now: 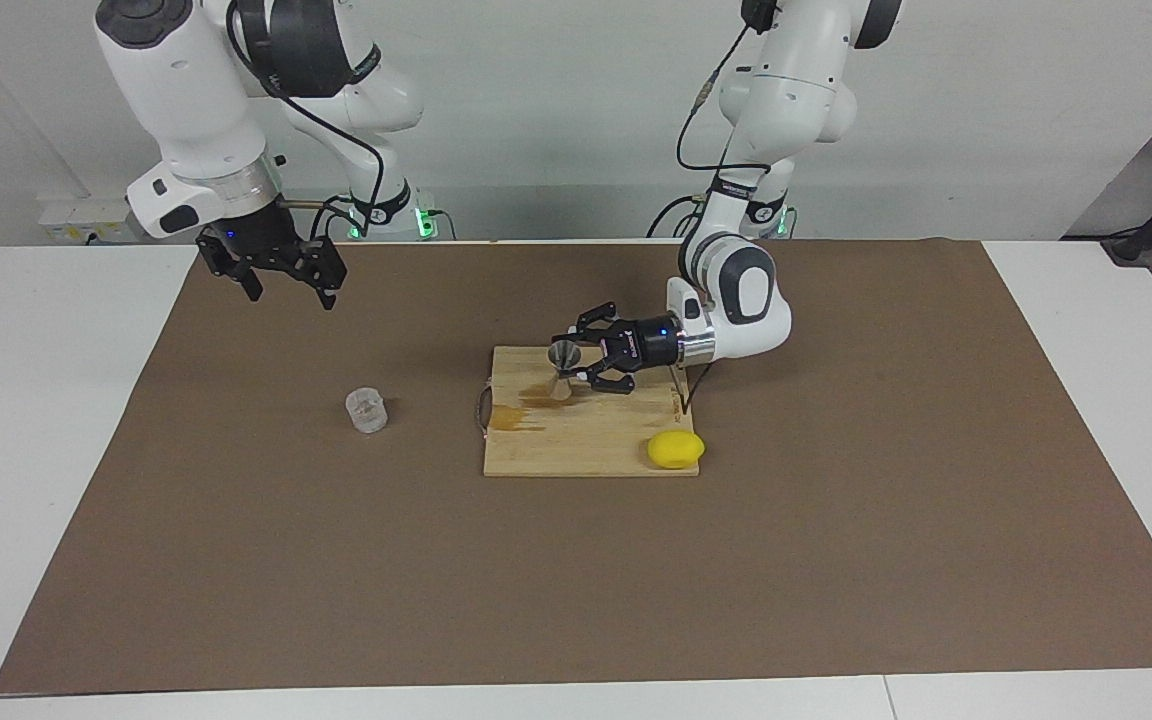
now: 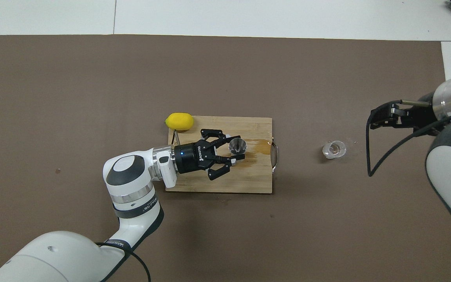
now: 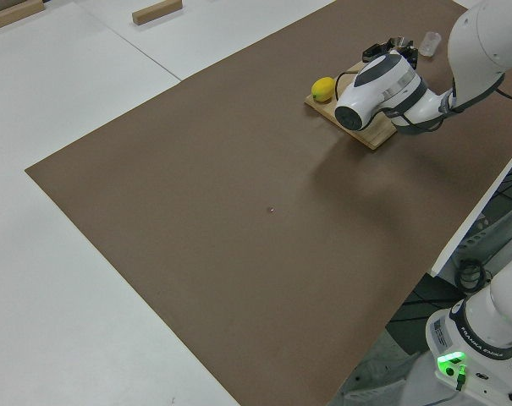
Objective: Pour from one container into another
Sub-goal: 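Carry the metal cup with the left gripper onto the cutting board, then set the metal cup down and open the left gripper while the right gripper opens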
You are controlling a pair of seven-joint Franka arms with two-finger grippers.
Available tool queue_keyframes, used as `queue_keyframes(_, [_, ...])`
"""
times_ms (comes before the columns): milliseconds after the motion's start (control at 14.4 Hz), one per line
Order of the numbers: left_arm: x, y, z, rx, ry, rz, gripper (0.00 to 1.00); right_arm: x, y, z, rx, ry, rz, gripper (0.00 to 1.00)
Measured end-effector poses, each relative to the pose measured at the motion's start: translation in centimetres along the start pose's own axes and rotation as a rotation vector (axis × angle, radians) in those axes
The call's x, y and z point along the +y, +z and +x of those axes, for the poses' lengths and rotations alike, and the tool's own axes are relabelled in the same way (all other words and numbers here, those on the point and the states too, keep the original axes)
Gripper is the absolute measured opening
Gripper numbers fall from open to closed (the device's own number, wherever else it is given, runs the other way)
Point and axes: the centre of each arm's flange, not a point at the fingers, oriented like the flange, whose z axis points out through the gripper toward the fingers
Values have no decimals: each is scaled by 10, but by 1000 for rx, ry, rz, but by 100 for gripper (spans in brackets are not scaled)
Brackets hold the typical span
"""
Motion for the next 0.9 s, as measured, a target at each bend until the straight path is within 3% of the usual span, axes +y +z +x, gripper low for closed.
queue_keyframes(208, [9,2,-14,-26,103,16,51,12,18,12,-44,196,33,99])
queue_keyframes(486, [10,0,-18,-35,124,37,51,33,52,32,-135,502,84,98])
queue_keyframes(694, [12,3,-19,-24,120,47,51,47,91,53,-198,727,120,98])
queue_keyframes(902, [13,4,-23,-26,115,49,51,66,149,72,-267,985,208,100])
